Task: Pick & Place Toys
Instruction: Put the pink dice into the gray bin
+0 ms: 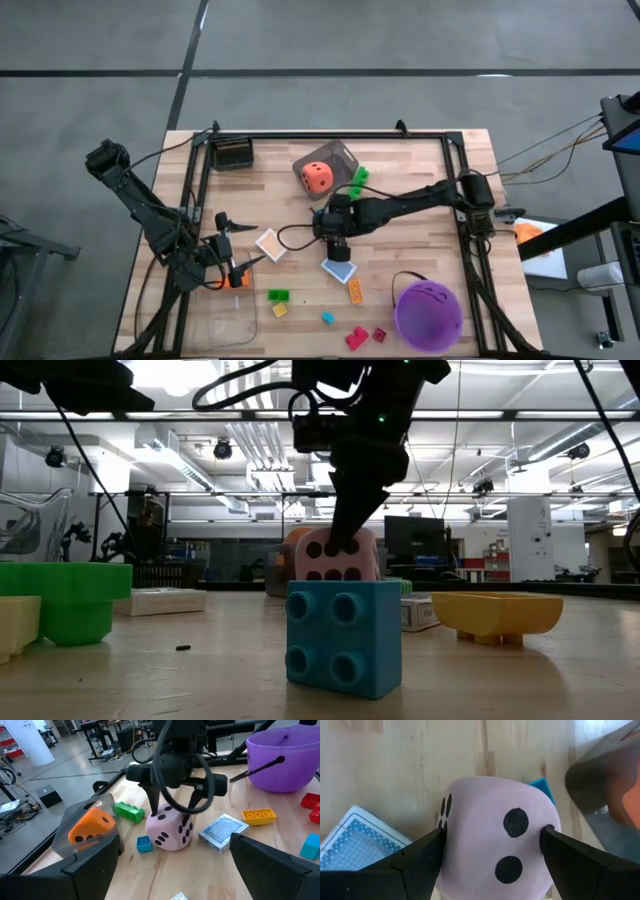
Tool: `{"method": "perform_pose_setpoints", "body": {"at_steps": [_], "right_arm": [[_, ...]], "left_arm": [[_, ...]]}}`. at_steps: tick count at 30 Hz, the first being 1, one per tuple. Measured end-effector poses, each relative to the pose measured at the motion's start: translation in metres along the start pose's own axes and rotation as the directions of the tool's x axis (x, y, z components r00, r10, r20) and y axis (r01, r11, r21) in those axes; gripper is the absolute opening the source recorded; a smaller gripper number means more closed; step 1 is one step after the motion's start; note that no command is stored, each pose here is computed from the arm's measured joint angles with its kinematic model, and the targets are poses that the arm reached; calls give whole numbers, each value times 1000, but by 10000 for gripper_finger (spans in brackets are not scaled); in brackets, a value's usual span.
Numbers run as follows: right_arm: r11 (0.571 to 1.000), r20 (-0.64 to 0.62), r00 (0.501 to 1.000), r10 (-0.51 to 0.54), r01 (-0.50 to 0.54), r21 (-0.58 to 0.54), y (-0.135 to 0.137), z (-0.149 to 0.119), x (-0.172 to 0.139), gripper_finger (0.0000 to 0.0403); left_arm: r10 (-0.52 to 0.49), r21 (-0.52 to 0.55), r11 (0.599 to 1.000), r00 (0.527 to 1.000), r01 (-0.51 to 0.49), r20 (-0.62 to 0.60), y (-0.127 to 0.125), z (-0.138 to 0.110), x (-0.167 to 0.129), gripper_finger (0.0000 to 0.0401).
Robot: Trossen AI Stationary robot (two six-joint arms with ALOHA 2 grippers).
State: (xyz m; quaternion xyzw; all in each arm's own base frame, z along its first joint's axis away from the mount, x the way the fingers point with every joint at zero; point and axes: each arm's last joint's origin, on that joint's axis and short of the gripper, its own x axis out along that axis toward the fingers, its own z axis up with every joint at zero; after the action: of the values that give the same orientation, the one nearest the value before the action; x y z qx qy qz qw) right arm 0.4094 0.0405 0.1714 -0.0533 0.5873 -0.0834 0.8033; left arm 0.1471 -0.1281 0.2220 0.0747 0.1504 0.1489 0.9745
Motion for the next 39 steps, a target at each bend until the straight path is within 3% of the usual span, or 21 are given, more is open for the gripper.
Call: {"method": "perform_pose_setpoints", "body": {"at_steps": [7,17,28,33,39], "right_arm": [[998,-40,998,-47,45,-47,6,3,9,289],[997,-29,999,-42,41,-61,13,1,-2,114],[986,11,994,-109,109,-127,36,-6,-24,78],[990,44,997,-70,75,-120,34,-7,-51,34],[992,145,987,-67,81,-96,22,-8,-92,24]], "left_arm": [[0,0,1000,1000,0,0,0,0,0,374],[2,-10,1000,1000,-2,1,0,0,0,374],[2,-12,1000,1000,-2,1,0,0,0,374],[2,-14,1000,1000,-2,2,0,0,0,374],[2,-14,1000,1000,-2,2,0,0,0,374]]}}
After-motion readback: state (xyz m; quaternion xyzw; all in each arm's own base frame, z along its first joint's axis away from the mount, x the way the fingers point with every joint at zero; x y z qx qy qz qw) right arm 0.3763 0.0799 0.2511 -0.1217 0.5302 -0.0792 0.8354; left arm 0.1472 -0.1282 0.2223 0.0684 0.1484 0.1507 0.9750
